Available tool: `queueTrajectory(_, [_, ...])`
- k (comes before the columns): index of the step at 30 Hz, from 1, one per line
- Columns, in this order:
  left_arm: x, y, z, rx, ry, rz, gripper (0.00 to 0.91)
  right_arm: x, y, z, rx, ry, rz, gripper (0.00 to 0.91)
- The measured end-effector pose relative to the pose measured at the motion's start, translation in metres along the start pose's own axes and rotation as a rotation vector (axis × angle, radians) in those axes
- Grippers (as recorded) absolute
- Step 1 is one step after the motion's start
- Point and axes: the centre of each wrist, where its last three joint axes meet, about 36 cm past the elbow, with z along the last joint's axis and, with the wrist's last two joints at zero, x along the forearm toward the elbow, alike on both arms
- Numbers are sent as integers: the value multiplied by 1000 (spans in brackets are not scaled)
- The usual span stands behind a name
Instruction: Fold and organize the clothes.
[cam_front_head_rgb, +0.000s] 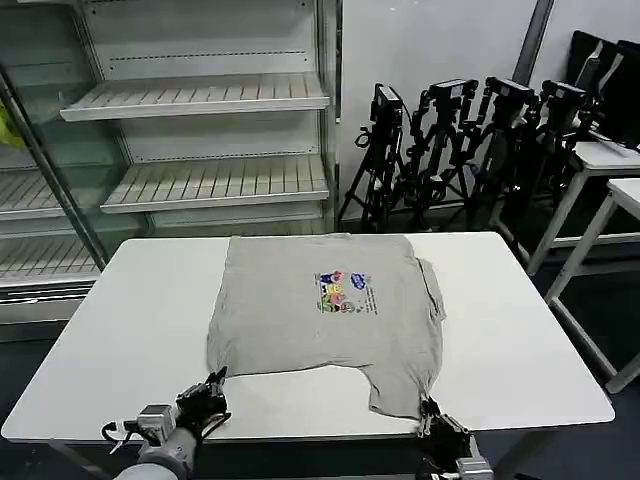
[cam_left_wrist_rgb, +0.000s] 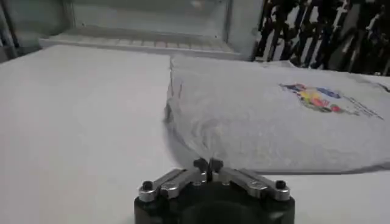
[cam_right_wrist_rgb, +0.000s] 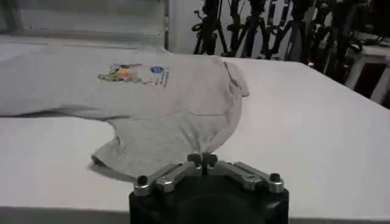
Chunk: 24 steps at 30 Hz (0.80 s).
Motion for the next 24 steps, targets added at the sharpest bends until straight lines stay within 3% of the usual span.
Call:
queueTrajectory(14, [69, -12, -21, -20, -62, -19, 10, 55, -8, -34, 12, -73, 6, 0])
queueTrajectory(24, [86, -11, -29, -31, -83, -25, 10, 46, -14, -52, -7, -170, 18, 0])
